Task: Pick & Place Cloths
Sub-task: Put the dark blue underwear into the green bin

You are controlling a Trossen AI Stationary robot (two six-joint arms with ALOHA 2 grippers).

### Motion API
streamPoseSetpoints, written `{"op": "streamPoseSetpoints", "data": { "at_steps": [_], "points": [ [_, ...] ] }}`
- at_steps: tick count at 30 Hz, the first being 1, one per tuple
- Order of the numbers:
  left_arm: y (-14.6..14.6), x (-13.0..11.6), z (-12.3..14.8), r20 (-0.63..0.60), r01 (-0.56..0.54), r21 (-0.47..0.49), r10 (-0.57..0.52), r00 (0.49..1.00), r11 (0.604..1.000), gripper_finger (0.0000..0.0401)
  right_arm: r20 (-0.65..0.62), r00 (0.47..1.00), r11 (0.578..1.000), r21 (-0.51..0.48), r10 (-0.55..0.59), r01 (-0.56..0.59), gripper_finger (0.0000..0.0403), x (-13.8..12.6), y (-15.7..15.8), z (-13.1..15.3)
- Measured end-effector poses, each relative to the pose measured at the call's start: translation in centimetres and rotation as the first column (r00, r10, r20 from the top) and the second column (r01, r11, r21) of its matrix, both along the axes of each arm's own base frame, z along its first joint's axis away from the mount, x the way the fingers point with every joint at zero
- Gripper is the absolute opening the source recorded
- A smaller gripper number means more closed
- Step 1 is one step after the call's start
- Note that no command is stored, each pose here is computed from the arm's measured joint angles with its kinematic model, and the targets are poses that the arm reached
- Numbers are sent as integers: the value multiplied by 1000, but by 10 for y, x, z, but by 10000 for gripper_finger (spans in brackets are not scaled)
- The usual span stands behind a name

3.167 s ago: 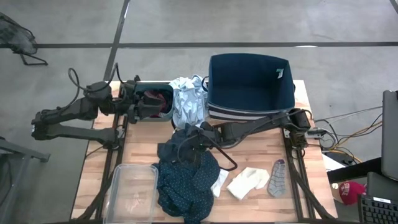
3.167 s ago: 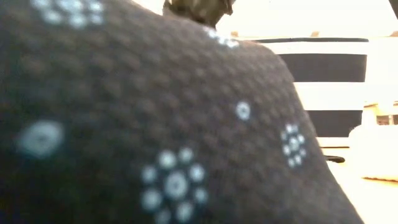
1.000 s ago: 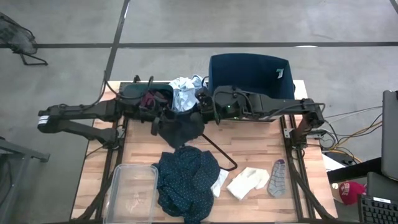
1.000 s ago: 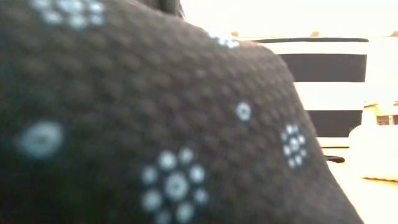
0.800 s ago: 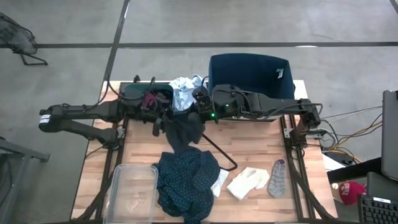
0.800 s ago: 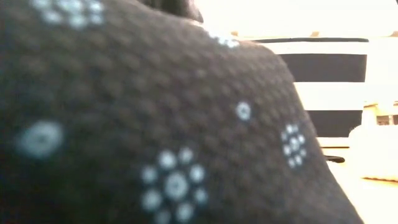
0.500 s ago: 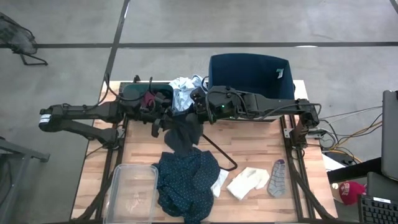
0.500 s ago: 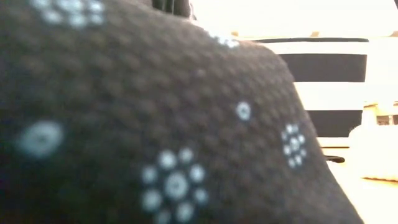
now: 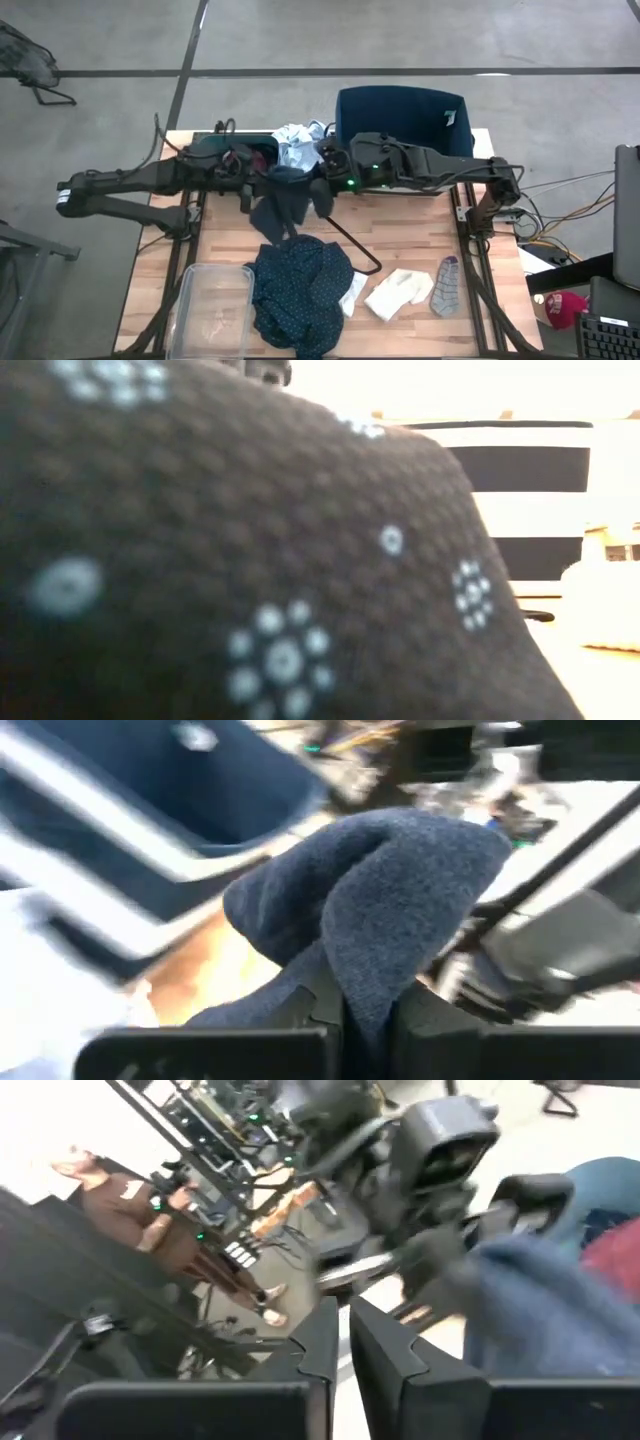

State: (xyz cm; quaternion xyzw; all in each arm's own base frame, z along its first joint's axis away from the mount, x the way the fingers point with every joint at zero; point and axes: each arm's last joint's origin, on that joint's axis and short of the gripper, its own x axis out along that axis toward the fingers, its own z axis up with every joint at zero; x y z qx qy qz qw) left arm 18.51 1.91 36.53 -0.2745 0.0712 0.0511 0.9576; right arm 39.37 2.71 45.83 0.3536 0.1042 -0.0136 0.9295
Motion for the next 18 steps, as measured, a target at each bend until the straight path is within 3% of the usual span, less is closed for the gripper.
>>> {"op": "streamPoseSetpoints", "data": {
  "at_steps": [3,6,12,18],
  "points": [
    [5,-20,5,-56,-157,38,159,986,987,21,-22,1000,1000,2,15,-15,55,-2,4,-1],
    [10,-37,4,-124,-339,92,349,929,936,27,-51,999,1000,-3,12,-13,84,0,7,-6],
    [17,-55,6,-153,-546,323,612,776,773,26,-78,997,1000,4,17,-16,133,1,10,-14],
    [28,-56,1,-167,-599,535,770,616,596,30,-98,995,1000,11,27,-26,165,3,15,-21]
  ]
}}
